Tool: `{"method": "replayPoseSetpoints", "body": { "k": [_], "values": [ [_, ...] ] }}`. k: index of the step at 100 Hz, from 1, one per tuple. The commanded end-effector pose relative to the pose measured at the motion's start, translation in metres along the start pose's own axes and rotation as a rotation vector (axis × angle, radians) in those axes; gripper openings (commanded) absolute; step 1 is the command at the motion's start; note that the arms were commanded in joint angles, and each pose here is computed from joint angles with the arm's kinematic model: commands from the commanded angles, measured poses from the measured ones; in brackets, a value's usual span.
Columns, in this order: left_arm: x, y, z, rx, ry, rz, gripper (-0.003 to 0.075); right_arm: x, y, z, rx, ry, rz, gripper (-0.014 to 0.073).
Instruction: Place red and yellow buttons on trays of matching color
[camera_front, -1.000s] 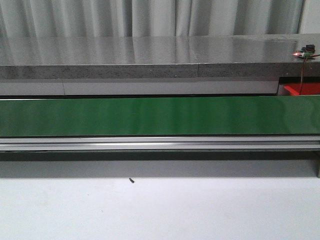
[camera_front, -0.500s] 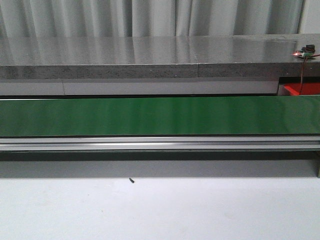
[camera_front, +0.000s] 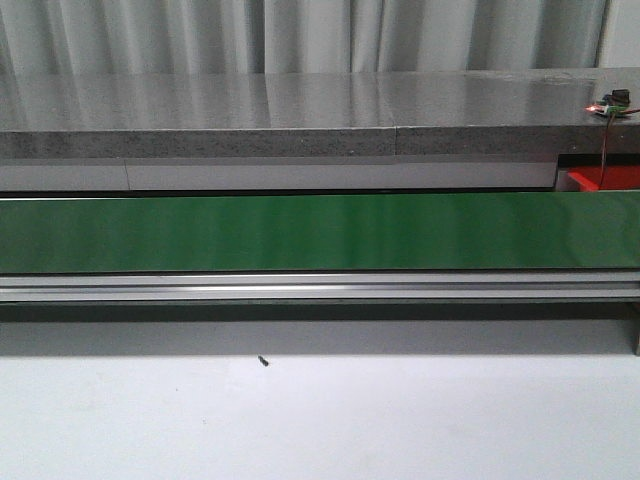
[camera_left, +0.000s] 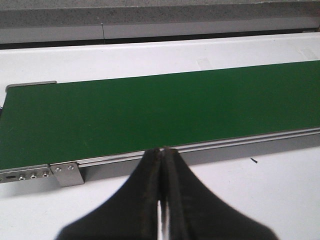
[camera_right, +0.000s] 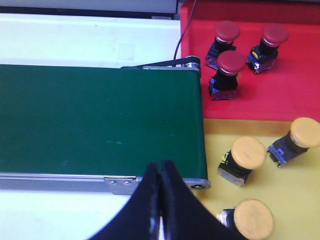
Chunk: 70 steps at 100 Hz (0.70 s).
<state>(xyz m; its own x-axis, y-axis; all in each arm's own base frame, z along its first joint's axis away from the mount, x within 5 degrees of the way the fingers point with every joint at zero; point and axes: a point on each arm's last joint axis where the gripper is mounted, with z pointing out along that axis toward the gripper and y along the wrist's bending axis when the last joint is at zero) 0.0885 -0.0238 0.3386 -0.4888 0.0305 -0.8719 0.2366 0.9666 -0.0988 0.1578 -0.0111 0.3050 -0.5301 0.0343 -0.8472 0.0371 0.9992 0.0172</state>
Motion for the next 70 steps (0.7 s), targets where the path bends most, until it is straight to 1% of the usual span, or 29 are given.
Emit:
{"method": "replayPoseSetpoints", "body": {
  "k": [1,20,33,50,70],
  "values": [
    [-0.014,-0.002,-0.005,0.006,-0.101,-0.005,-0.0020,-0.005,0.001,-0.013,0.007,-0.121,-0.010,-0.0118],
    [-0.013,-0.002,-0.004,0.011,-0.088,-0.011,-0.0020,0.024,0.003,-0.024,-0.003,-0.158,0.017,-0.0118],
    [-0.015,0.001,0.002,-0.005,-0.073,-0.071,-0.0020,0.031,0.003,-0.032,0.001,-0.208,0.016,-0.0118],
    [-0.030,0.017,0.016,-0.118,-0.038,-0.126,-0.0020,0.030,0.004,-0.035,0.002,-0.227,0.015,-0.0118],
    [-0.061,0.049,0.041,-0.251,0.012,-0.206,-0.0020,0.030,0.004,-0.035,0.002,-0.227,0.015,-0.0118]
  ]
}}
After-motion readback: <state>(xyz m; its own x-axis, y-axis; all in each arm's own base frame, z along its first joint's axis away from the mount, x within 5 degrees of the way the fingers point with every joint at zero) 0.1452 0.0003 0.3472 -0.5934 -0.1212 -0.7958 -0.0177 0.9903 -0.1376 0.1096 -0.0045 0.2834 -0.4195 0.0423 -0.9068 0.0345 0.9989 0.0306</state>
